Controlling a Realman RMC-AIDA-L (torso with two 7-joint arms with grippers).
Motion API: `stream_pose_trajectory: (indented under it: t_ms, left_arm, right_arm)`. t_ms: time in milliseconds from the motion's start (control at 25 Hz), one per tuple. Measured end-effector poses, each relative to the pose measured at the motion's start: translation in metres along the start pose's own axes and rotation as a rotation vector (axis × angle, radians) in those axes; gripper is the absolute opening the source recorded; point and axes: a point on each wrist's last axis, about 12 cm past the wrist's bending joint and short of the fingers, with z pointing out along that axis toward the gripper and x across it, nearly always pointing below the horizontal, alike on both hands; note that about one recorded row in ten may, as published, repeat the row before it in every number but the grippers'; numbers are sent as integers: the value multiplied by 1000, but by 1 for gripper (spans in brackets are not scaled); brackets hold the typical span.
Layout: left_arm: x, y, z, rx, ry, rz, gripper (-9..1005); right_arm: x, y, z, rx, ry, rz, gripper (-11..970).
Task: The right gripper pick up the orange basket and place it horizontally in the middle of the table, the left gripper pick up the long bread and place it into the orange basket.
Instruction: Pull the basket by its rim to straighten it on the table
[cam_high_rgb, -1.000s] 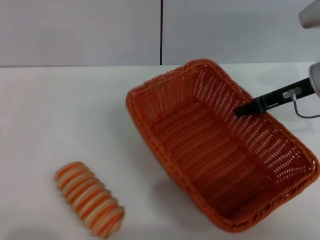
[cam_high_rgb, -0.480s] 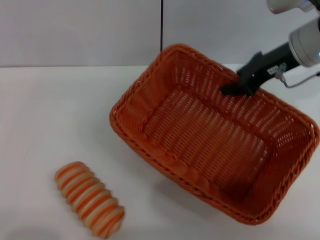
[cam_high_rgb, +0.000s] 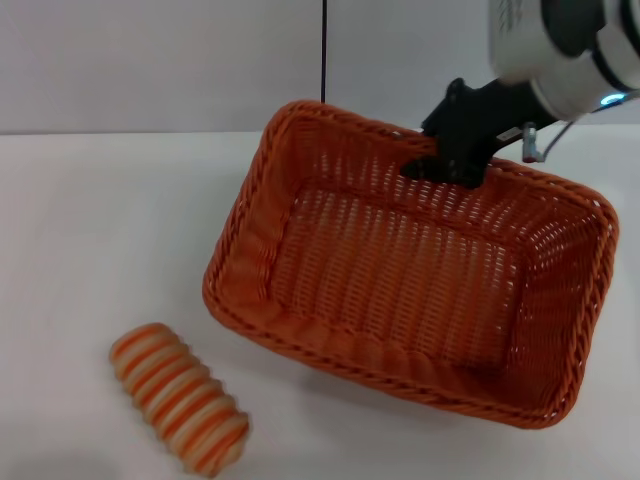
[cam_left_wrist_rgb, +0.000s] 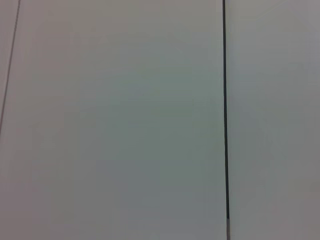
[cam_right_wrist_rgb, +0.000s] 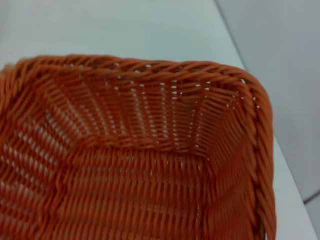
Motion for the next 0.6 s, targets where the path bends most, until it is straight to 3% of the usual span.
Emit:
stream_pose_trajectory:
  t_ms: [40, 600]
  left_arm:
    - [0, 0, -1, -1, 2, 1, 814]
    - [1, 0, -6, -8, 18, 5, 813]
  right_arm:
    - [-5, 1, 4, 3, 8, -71, 155]
    - [-40, 6, 25, 8, 14, -343, 168]
